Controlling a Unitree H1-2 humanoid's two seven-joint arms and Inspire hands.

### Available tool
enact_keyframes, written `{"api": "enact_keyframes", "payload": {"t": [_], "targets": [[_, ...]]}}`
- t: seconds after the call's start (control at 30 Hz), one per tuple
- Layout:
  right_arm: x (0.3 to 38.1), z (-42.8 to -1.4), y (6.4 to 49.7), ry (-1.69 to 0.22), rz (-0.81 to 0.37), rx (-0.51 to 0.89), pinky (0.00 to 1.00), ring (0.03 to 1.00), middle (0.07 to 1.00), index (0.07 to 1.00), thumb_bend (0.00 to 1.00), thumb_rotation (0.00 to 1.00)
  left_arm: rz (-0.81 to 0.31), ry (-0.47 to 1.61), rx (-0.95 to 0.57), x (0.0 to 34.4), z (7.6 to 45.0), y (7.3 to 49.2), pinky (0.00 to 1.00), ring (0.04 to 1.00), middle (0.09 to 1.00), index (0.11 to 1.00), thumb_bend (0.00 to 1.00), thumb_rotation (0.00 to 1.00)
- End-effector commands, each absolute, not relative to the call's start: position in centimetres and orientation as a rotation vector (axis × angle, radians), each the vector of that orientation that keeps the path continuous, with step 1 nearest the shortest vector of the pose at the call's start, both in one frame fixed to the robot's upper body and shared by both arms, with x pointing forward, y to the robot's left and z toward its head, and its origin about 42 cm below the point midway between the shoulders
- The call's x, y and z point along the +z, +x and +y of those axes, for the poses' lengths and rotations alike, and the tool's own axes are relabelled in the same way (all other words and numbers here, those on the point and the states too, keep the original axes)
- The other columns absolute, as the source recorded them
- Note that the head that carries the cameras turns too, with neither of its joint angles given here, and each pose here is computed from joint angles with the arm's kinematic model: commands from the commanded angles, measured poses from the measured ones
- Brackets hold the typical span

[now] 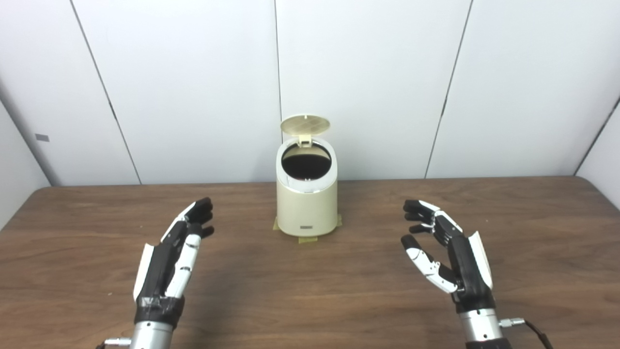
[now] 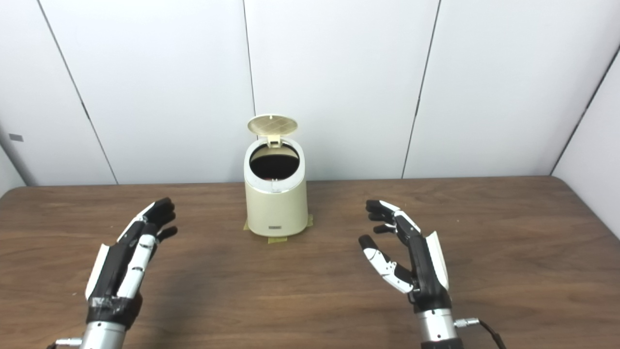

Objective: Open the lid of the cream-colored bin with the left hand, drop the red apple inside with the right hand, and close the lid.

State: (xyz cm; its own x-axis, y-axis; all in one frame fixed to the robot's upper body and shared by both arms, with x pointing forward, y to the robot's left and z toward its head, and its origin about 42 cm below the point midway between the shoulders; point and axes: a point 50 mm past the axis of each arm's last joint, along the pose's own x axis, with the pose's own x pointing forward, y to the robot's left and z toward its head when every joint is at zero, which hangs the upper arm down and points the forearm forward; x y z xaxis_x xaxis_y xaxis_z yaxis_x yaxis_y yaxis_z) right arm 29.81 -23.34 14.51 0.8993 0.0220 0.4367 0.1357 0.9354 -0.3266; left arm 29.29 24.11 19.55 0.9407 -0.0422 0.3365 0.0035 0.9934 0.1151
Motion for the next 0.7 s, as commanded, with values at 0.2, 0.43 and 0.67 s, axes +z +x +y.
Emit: {"api": "enact_keyframes", "payload": {"t": [0.2,0.43,0.67], "targets": [[15.4,-23.3,30.1,-0.343,-0.526,-0.097,0.61,0.726,0.752,0.735,0.18,0.52,-0.582,0.39,0.006,29.7,21.8,34.6,0.99,0.986,0.917,0.883,0.44,0.96],[15.4,-23.5,30.0,-0.379,-0.517,-0.108,0.62,0.72,0.74,0.727,0.19,0.62,-0.629,0.603,0.058,34.4,17.6,37.6,1.0,1.0,0.957,0.897,0.68,0.97],[15.3,-23.4,30.0,-0.38,-0.508,-0.113,0.61,0.713,0.733,0.723,0.18,0.57,-0.64,1.013,0.007,37.2,13.9,39.7,1.0,1.0,0.989,0.971,0.87,1.0]]}}
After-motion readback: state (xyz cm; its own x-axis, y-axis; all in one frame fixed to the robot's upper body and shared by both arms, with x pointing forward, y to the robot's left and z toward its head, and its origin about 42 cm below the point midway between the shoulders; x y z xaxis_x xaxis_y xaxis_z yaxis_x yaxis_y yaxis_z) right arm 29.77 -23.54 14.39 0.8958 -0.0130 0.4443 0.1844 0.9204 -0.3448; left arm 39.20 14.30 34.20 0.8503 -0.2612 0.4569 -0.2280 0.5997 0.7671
